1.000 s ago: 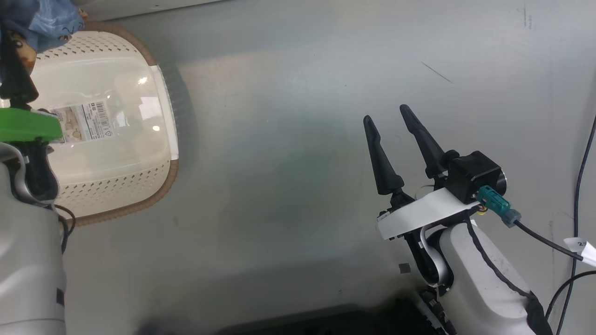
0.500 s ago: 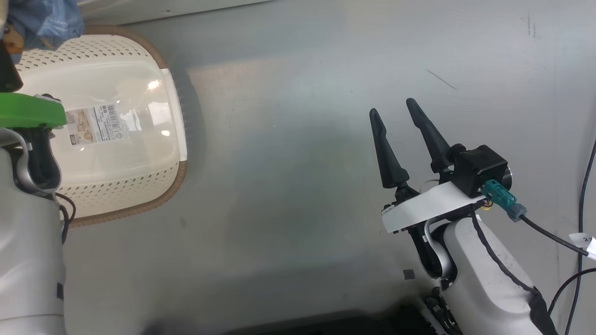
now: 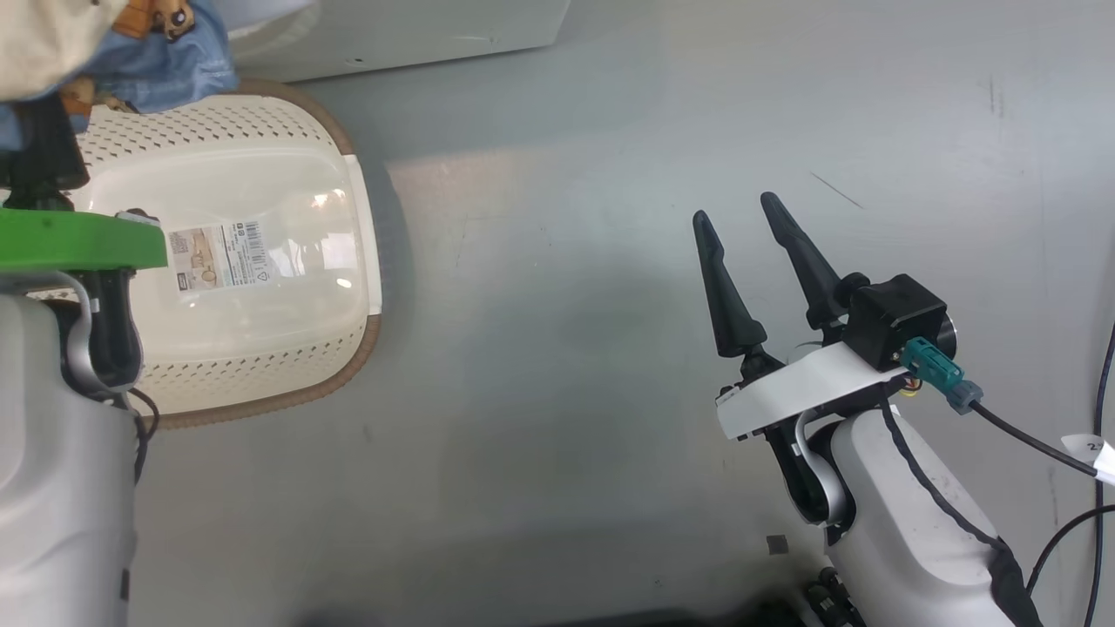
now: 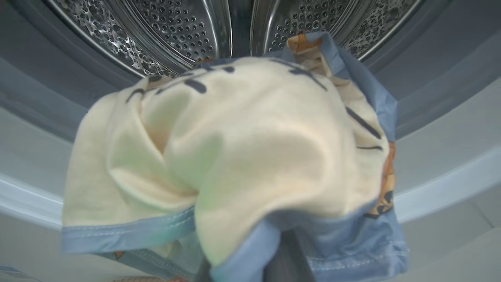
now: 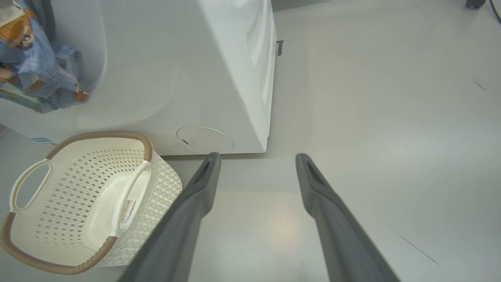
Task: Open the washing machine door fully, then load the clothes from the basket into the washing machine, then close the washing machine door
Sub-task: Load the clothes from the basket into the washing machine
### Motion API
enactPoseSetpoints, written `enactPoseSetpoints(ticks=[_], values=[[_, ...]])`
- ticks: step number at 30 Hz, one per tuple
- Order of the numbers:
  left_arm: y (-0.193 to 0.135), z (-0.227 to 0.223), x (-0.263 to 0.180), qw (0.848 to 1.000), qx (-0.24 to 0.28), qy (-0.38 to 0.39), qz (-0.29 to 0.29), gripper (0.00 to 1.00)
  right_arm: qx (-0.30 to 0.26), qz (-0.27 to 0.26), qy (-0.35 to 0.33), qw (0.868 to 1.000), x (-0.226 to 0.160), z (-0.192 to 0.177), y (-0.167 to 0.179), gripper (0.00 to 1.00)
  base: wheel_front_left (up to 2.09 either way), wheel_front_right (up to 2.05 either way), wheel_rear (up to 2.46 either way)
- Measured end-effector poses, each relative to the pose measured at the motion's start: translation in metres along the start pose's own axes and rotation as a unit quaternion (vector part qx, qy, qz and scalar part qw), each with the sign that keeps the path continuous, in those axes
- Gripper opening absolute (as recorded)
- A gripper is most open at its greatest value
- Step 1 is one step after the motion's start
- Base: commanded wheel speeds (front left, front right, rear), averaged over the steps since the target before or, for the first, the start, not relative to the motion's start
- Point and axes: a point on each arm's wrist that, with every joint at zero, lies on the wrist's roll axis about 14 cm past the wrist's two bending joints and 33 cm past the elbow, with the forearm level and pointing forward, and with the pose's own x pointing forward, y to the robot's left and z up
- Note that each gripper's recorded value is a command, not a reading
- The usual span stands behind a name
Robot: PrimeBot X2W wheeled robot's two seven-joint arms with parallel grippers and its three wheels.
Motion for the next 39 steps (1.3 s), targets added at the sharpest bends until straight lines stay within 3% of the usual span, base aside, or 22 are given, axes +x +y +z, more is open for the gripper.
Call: enactPoseSetpoints(ticks=[19,39], values=[[-0.005,0.094,0.032,0.991,0.062,-0.111,-0.039,0.0,0.01,0.002,-0.009,1.0,-0.007,0.011,0.003,1.0,0.0,0.0,0.0],[-0.006,0.106,0.09,0.99,0.089,-0.088,-0.06,0.0,0.021,-0.011,0.012,1.0,-0.013,-0.005,-0.006,1.0,0.0,0.0,0.0]])
